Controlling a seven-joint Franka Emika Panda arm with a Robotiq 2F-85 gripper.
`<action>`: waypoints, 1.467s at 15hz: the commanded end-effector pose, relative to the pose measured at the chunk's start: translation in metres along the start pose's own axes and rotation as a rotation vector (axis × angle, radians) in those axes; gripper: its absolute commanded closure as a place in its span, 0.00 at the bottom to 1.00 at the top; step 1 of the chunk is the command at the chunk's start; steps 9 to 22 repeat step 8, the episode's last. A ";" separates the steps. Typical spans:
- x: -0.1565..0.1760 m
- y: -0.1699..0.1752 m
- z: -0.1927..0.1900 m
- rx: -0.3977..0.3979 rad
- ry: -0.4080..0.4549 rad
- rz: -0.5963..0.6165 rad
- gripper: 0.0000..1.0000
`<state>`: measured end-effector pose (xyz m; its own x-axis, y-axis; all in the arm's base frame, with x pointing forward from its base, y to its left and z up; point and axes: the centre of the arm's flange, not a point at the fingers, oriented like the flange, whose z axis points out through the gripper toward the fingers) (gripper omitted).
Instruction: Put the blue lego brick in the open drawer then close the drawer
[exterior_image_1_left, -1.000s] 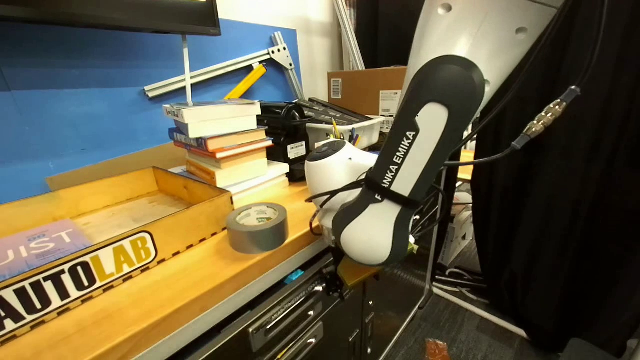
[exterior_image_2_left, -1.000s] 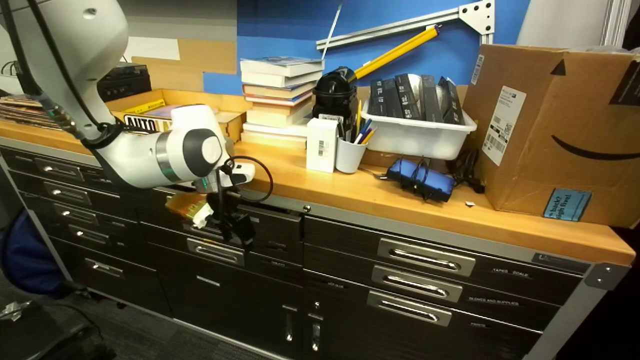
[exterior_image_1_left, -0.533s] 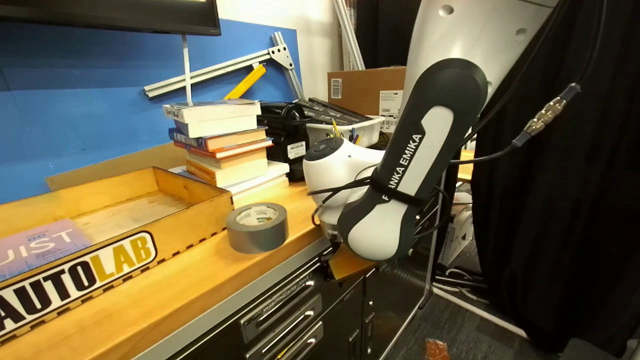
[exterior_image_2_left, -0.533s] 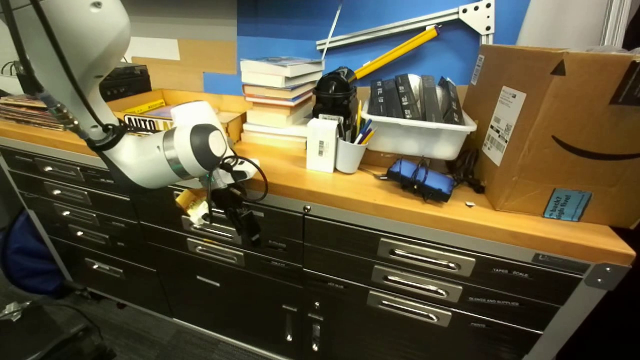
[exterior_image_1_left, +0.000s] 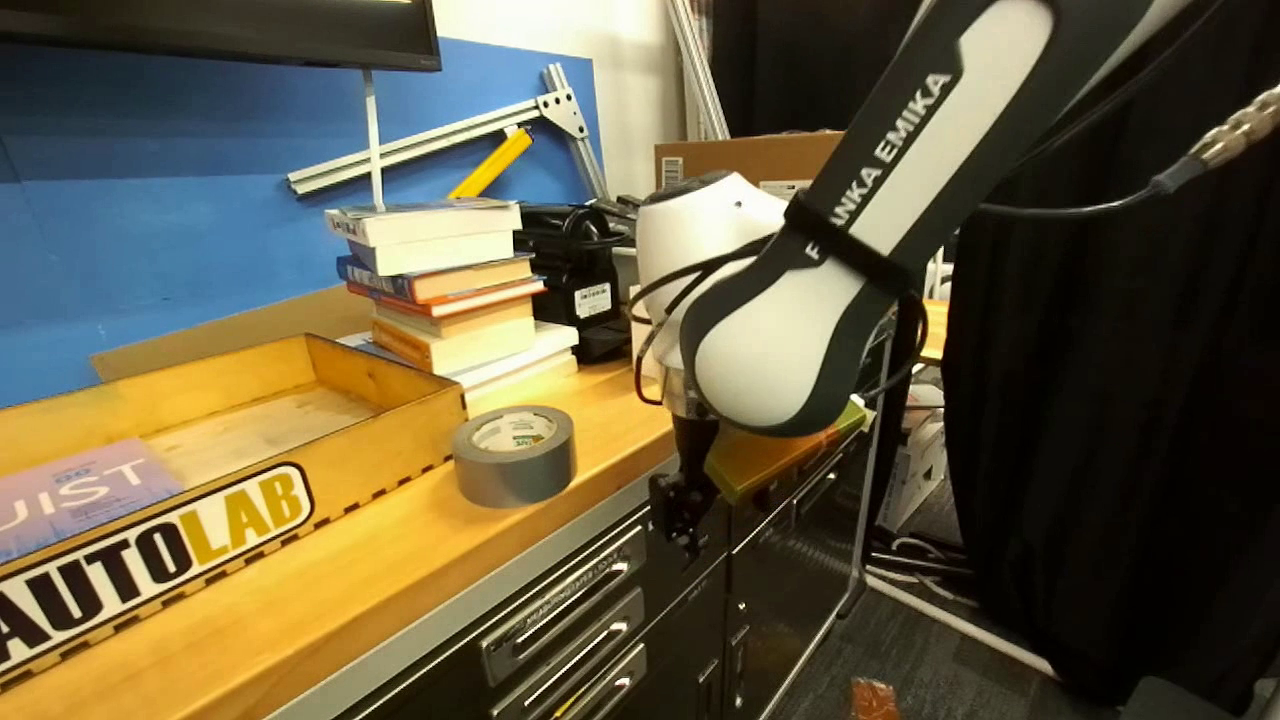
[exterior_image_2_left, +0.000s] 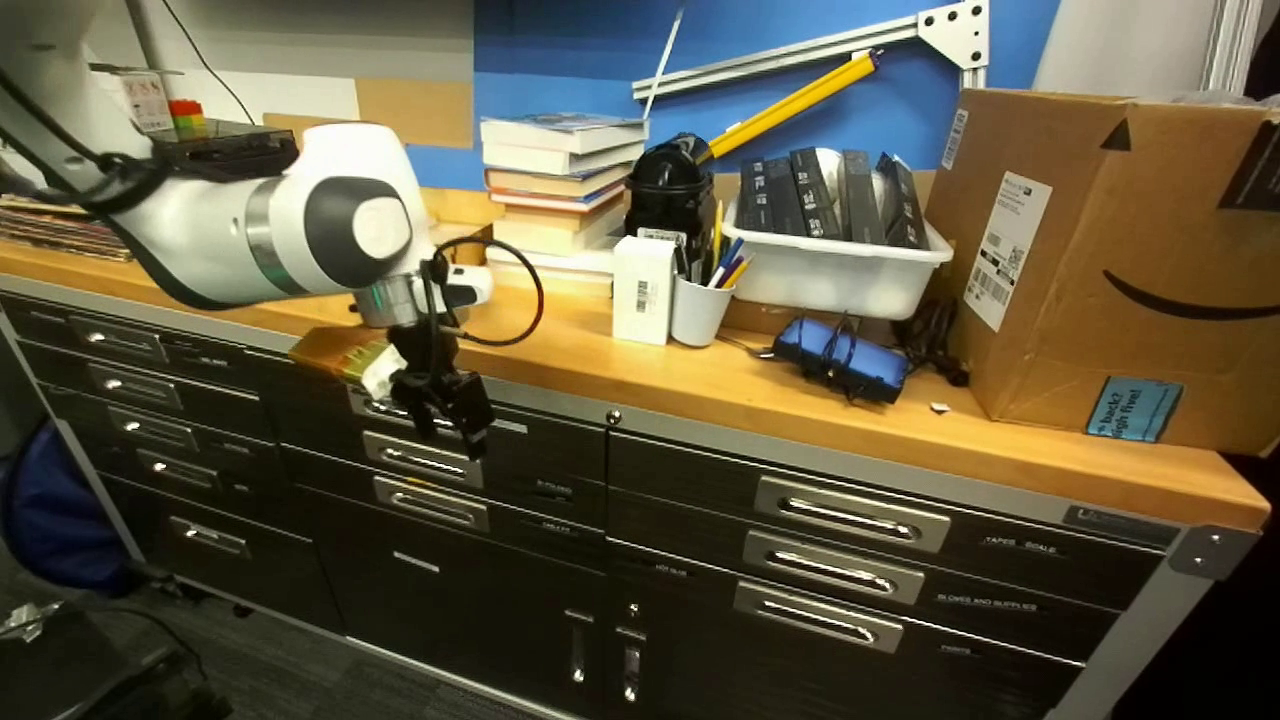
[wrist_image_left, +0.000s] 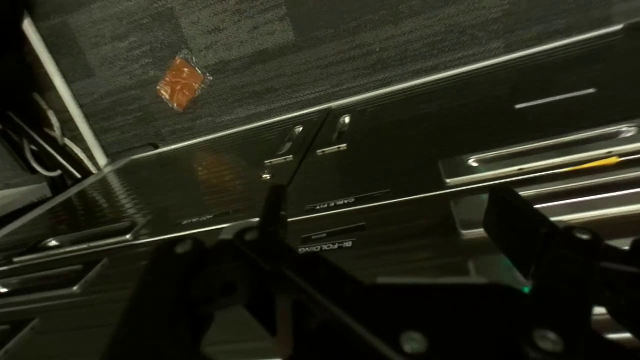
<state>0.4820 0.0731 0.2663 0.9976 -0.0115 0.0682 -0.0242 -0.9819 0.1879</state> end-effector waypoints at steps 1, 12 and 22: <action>-0.009 0.011 -0.089 0.063 -0.029 -0.187 0.00; -0.012 -0.033 -0.149 0.197 -0.091 -0.376 0.00; -0.012 -0.033 -0.149 0.197 -0.091 -0.376 0.00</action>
